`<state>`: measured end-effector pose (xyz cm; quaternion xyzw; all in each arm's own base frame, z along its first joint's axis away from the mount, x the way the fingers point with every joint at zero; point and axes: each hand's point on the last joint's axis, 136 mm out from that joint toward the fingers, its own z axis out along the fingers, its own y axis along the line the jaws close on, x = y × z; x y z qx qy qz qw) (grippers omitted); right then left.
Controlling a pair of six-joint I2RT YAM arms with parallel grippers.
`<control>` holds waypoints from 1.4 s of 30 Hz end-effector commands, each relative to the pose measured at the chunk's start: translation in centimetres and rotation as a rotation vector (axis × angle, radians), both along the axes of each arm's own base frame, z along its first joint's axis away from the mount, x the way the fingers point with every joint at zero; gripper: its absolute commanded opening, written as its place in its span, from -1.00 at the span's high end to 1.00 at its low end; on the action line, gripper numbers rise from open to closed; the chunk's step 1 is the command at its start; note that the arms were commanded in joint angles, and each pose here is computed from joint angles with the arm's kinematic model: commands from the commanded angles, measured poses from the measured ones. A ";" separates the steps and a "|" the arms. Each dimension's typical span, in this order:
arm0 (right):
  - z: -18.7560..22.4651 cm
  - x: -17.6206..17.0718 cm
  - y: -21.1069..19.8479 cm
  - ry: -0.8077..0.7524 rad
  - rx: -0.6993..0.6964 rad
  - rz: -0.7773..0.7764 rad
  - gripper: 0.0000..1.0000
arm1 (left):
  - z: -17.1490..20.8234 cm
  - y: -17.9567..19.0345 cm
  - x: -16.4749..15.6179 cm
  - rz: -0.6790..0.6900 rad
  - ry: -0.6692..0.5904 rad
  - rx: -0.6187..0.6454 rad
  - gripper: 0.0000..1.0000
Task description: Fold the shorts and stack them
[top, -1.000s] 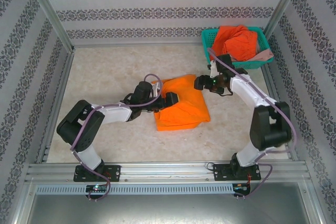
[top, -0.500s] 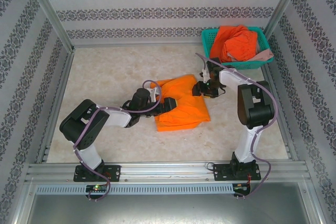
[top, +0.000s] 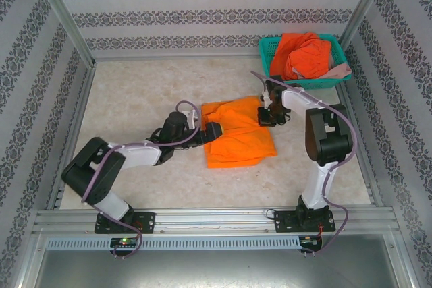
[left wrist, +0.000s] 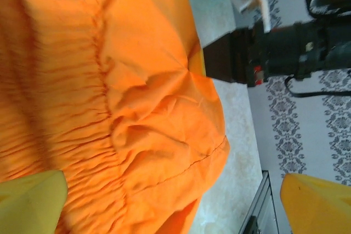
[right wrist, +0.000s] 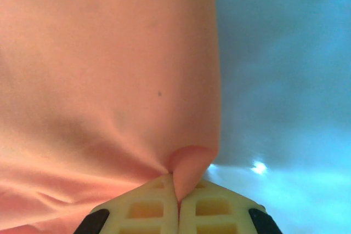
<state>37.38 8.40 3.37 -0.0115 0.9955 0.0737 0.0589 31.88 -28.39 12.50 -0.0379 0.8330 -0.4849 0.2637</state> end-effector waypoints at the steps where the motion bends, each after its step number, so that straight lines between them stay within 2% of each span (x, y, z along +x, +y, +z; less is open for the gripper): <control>1: 3.1 -0.4 -7.8 -0.038 -0.342 0.011 1.00 | 1.8 2.1 0.1 0.038 -0.053 0.059 -1.00; 6: 6.7 -1.1 -16.1 -0.052 -0.629 -0.033 1.00 | 3.9 3.8 -0.3 0.056 -0.104 0.095 -1.00; 12: 10.7 -0.3 -22.6 -0.117 -0.863 -0.064 1.00 | 4.0 4.7 -0.4 0.070 -0.107 0.077 -1.00; 18: 12.6 0.9 -26.9 -0.140 -0.967 -0.087 1.00 | 3.4 5.2 0.0 0.058 -0.090 0.066 -1.00; 23: 12.4 1.4 -28.3 -0.113 -0.999 -0.093 1.00 | 2.9 6.0 0.7 0.070 -0.078 0.057 -1.00; 25: 12.6 1.3 -28.9 -0.097 -1.023 -0.111 0.85 | 2.9 6.3 0.8 0.074 -0.076 0.052 -1.00; 26: 13.1 1.2 -29.2 -0.096 -1.028 -0.137 0.66 | 2.9 6.4 0.9 0.078 -0.079 0.050 -1.00; 28: 14.2 1.2 -28.8 -0.129 -0.978 -0.196 0.06 | 3.1 6.7 1.0 0.086 -0.085 0.049 -1.00; 29: 14.9 1.3 -28.0 -0.168 -0.903 -0.239 -0.29 | 3.2 6.8 1.0 0.090 -0.088 0.049 -1.00; 32: 17.5 2.9 -22.8 -0.374 -0.535 -0.348 -0.77 | 3.5 6.9 1.0 0.096 -0.097 0.046 -1.00; 34: 19.7 4.6 -19.4 -0.521 -0.324 -0.395 -0.92 | 3.6 6.9 1.1 0.101 -0.098 0.042 -1.00; 36: 21.9 6.7 -17.4 -0.629 -0.160 -0.451 -0.94 | 3.8 6.9 1.1 0.103 -0.097 0.033 -1.00; 39: 23.3 10.6 -16.7 -0.688 -0.046 -0.512 -0.91 | 4.0 7.0 1.0 0.105 -0.097 0.030 -1.00; 42: 23.2 14.3 -16.8 -0.680 -0.028 -0.527 -0.89 | 4.3 7.1 0.9 0.110 -0.100 0.038 -1.00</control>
